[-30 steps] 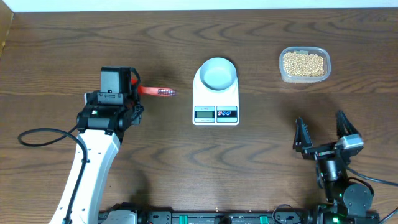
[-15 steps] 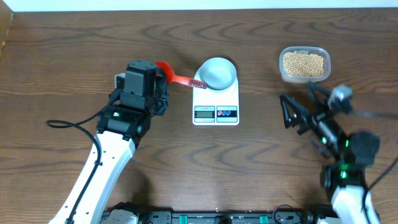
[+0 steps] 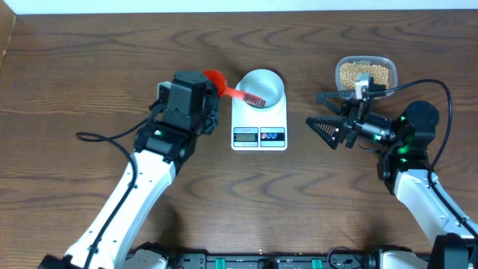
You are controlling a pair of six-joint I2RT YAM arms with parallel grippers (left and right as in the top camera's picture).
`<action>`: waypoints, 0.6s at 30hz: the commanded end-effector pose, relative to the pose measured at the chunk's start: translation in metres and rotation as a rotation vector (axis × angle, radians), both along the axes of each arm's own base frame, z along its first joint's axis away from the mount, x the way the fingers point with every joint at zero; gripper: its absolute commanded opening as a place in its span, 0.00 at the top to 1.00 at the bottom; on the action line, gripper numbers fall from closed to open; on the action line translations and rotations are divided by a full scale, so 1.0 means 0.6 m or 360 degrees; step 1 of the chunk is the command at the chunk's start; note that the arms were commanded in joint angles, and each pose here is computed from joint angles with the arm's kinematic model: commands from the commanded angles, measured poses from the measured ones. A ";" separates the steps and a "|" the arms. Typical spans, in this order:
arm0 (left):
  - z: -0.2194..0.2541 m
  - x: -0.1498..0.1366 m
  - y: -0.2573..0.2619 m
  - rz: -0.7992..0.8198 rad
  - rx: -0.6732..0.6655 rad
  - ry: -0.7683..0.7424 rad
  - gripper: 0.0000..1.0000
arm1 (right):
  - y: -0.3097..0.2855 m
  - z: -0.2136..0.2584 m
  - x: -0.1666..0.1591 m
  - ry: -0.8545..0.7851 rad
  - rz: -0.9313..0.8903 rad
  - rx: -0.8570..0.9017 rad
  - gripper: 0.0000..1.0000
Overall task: Scoop item into bowl and weigh 50g on scale
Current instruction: 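Carry the scoop toward the scale and reach the right gripper to it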
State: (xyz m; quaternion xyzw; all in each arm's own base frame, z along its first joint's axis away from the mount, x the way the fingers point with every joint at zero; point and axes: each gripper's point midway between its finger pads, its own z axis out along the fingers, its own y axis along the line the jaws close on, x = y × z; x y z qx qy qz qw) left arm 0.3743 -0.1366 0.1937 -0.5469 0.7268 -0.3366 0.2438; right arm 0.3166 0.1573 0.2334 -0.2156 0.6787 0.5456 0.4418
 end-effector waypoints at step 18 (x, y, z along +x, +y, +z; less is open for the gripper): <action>0.008 -0.012 -0.111 -0.0251 -0.0069 -0.0085 0.93 | 0.104 0.021 -0.014 -0.0046 0.0037 0.0033 0.37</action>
